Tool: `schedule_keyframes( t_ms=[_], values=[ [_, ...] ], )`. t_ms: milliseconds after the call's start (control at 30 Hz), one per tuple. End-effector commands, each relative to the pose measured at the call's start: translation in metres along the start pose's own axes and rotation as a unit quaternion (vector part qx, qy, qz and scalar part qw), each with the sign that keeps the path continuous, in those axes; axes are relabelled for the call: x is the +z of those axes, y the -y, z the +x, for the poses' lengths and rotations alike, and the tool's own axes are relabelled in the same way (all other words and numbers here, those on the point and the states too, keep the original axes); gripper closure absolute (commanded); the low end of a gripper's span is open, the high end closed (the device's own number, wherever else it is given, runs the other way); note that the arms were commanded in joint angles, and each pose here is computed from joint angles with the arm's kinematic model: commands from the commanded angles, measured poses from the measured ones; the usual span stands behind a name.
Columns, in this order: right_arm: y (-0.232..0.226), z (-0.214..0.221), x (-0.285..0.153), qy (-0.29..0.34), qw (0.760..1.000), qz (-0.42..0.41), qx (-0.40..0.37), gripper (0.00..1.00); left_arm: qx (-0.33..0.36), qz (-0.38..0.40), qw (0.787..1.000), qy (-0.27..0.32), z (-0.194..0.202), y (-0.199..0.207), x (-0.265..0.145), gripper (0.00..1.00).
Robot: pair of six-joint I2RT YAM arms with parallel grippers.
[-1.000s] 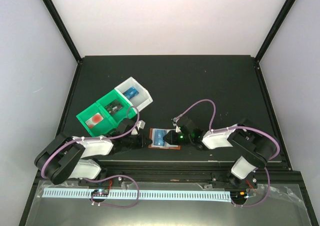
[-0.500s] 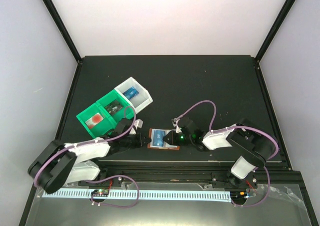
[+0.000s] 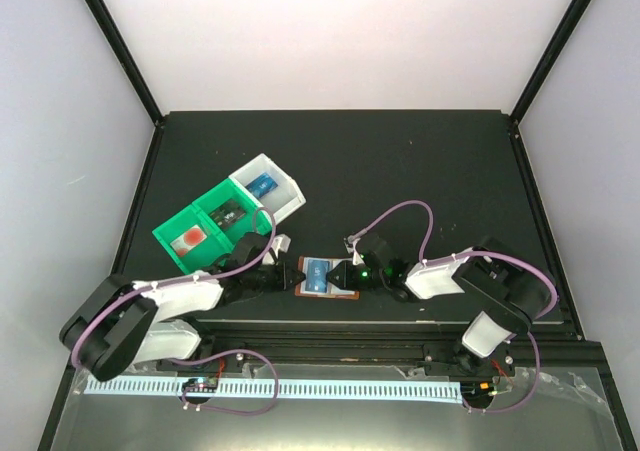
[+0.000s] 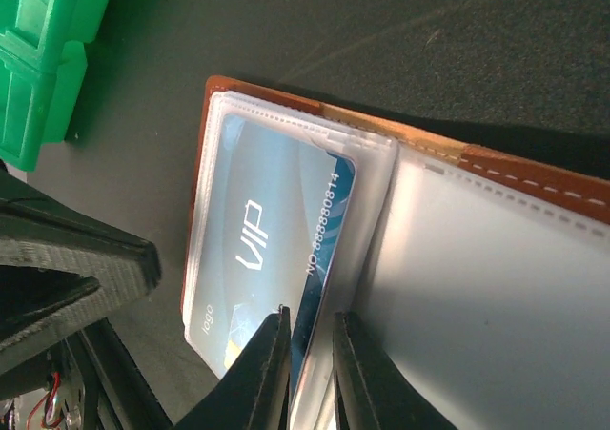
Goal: Take the credit cards out of the card holder
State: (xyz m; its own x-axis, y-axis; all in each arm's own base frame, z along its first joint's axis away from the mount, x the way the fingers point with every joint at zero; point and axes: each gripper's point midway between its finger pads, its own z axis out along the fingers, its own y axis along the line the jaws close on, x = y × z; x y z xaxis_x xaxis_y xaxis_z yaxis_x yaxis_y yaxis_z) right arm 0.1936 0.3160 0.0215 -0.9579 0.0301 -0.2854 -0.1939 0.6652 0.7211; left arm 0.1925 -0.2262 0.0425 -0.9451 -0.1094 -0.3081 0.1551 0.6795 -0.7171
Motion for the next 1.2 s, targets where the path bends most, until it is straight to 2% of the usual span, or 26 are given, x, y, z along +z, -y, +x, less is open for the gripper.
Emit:
schedule_keyframes(
  t_ms=[0, 200, 833, 900, 1000, 1167],
  values=[
    [-0.002, -0.005, -0.003, 0.014, 1.0, -0.006, -0.003, 0.84, 0.029, 0.03, 0.999, 0.002, -0.011, 0.017, 0.008, 0.98],
    [-0.003, -0.004, -0.001, 0.012, 1.0, -0.016, 0.003, 0.85, 0.011, -0.043, 0.999, -0.014, 0.003, -0.022, 0.015, 0.98],
    [-0.014, -0.008, 0.006, 0.012, 0.999, -0.042, -0.003, 0.87, -0.013, -0.078, 0.996, -0.034, 0.021, -0.048, 0.019, 0.98],
    [-0.016, -0.009, 0.006, 0.011, 0.999, -0.047, -0.006, 0.89, -0.014, -0.079, 0.996, -0.036, 0.023, -0.048, 0.019, 0.98],
    [-0.013, -0.007, 0.003, 0.014, 0.999, -0.043, -0.012, 0.99, -0.013, -0.079, 0.996, -0.035, 0.022, -0.048, 0.019, 0.99],
    [0.001, -0.008, -0.007, 0.033, 0.999, -0.018, -0.009, 0.99, -0.014, -0.085, 0.996, -0.034, 0.02, -0.049, 0.018, 0.98]
  ],
)
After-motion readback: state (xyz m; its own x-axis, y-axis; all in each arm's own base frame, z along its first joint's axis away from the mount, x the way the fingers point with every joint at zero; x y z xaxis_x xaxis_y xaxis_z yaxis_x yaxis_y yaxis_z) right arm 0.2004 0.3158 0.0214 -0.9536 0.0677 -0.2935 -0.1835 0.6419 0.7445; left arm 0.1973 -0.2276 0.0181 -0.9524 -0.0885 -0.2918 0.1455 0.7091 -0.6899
